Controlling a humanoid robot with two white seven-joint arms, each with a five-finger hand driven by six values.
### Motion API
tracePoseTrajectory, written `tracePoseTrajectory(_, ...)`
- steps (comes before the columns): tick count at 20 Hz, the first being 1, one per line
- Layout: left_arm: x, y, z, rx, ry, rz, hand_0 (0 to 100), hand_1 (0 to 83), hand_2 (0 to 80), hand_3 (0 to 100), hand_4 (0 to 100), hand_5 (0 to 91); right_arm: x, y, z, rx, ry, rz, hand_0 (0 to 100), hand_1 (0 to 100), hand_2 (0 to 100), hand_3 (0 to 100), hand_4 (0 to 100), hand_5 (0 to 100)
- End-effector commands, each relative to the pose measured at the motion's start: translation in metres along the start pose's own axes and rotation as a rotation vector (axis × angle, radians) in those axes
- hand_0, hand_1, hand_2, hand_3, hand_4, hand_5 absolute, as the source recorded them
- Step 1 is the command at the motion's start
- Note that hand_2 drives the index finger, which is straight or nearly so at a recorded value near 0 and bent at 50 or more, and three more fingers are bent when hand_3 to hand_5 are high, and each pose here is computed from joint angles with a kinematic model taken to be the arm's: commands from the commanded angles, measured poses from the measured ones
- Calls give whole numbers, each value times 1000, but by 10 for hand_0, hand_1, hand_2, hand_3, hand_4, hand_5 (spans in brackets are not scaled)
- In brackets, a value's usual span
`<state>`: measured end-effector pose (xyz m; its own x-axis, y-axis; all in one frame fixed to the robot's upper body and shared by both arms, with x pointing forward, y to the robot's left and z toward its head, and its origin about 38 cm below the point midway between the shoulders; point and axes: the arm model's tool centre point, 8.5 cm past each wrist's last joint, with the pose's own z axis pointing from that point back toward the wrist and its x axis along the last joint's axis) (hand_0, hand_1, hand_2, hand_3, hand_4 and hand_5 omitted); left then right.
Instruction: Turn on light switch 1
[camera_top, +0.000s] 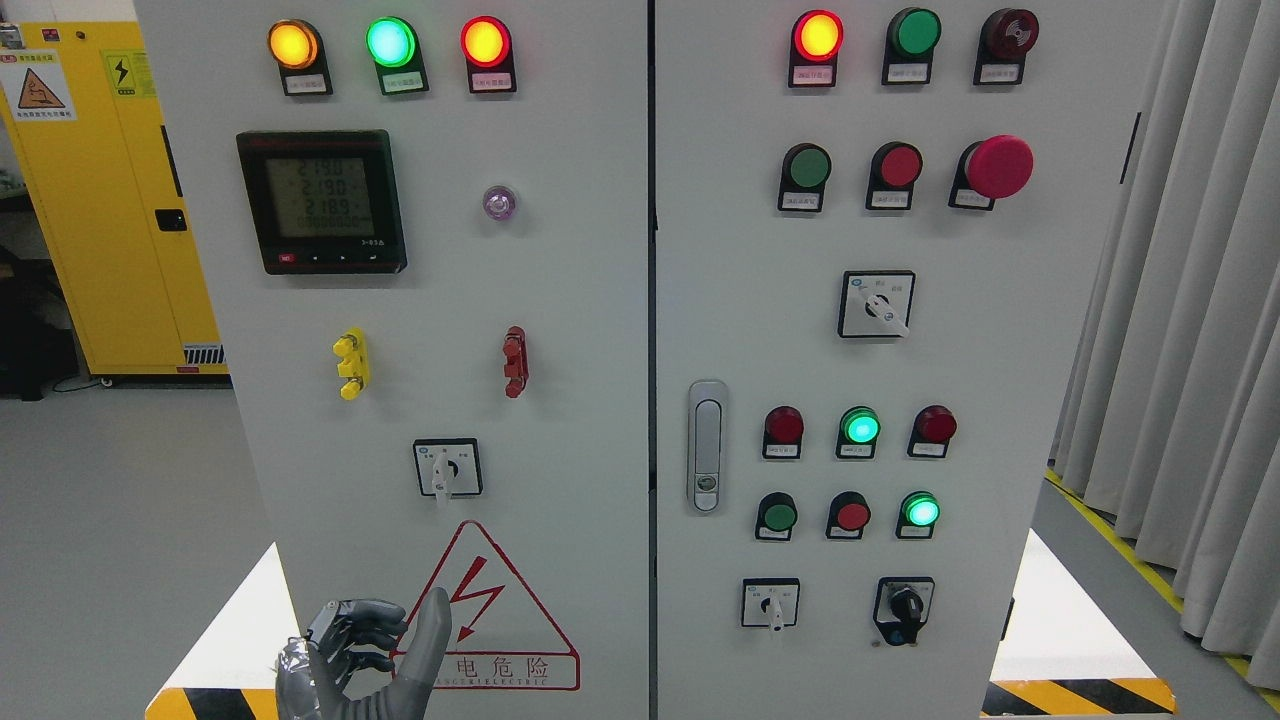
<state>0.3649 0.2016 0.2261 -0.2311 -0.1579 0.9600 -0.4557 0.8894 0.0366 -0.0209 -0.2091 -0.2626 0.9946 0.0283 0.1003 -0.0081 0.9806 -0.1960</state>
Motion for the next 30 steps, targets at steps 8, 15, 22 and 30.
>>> tracePoseTrajectory(8, 18, -12, -16, 8, 2, -1, 50, 656, 585, 774, 745, 702, -1, 0, 0, -3, 7, -28, 0, 500, 40, 0, 0, 0)
tracePoseTrajectory(15, 25, -13, -22, 20, -6, -13, 72, 658, 583, 781, 751, 708, -1, 0, 0, -3, 7, -28, 0, 500, 40, 0, 0, 0)
tracePoseTrajectory(22, 27, -16, -29, 25, 11, -21, 122, 664, 582, 790, 754, 712, -1, 0, 0, -3, 9, -28, 0, 500, 40, 0, 0, 0)
tracePoseTrajectory(30, 34, -19, -35, 27, 18, -24, 168, 670, 578, 796, 759, 715, -1, 0, 0, -3, 7, -28, 0, 500, 40, 0, 0, 0)
